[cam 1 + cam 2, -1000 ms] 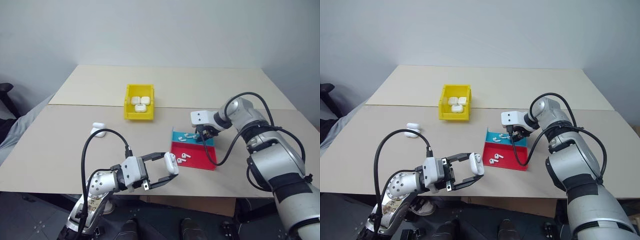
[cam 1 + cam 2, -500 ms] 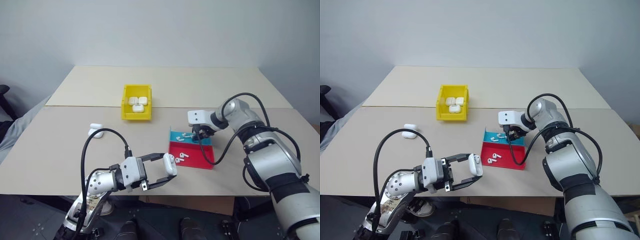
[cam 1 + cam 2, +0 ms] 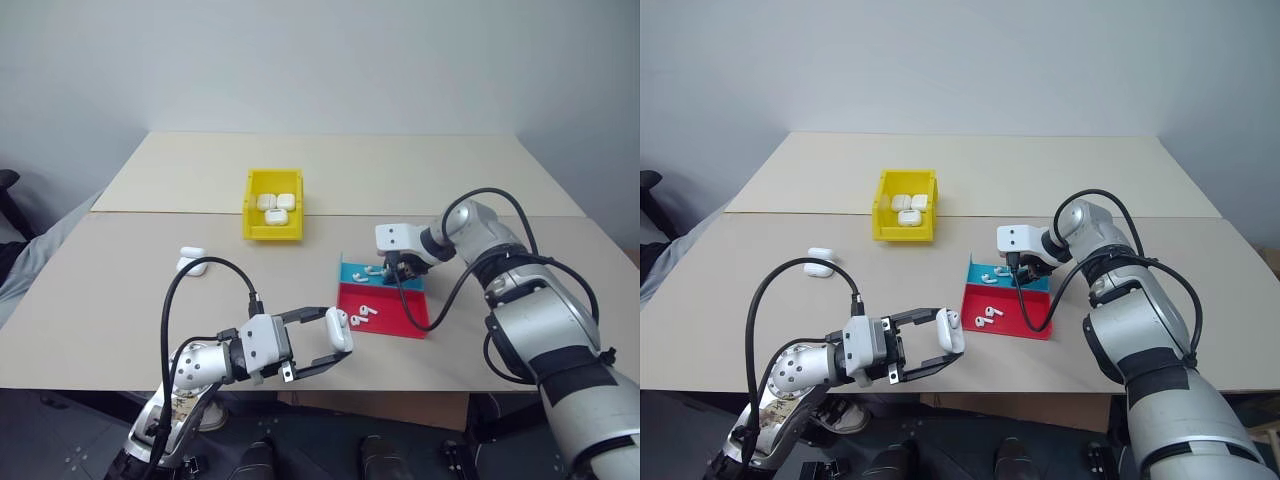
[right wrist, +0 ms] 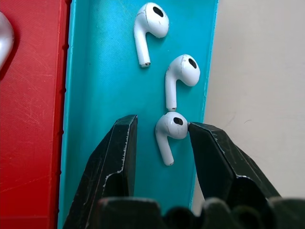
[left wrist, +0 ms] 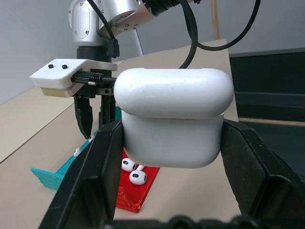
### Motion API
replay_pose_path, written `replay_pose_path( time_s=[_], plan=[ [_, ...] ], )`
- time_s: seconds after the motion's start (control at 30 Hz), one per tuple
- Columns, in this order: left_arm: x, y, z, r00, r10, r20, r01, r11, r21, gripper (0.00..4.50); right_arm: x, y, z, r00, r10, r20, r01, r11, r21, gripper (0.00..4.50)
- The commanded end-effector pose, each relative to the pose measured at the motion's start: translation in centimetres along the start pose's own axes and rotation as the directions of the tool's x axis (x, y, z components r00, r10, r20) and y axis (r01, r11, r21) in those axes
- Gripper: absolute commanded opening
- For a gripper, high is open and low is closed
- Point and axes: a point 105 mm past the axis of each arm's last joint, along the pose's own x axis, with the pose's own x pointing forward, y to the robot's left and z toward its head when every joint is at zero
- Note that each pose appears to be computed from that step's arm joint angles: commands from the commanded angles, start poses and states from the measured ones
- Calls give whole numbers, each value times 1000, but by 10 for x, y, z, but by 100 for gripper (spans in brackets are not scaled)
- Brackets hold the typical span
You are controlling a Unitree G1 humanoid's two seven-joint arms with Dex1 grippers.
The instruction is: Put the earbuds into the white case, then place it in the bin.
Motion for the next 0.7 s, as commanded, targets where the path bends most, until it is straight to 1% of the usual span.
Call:
replay_pose_path(
  time_s=[0.03, 0.37, 0.6, 0.63, 0.7],
  plan=[
    [1, 1, 13, 999, 0, 38, -1, 999, 43, 276, -7, -8, 8, 999, -38, 22, 38, 999, -23, 152],
    [2, 1, 13, 999, -5, 39, 4, 999, 39, 276, -5, -9, 7, 998, -55, 17, 56, 998, -20, 152],
    [2, 3, 13, 999, -4, 41, 3, 999, 41, 276, -4, -7, 6, 999, -38, 11, 38, 999, -16, 152],
    [2, 3, 13, 999, -5, 41, 3, 999, 41, 276, -5, -7, 5, 999, -38, 11, 38, 999, -17, 115],
    [2, 3, 14, 999, -6, 43, 4, 999, 41, 276, -5, -7, 5, 999, -40, 10, 40, 999, -22, 115]
  ],
)
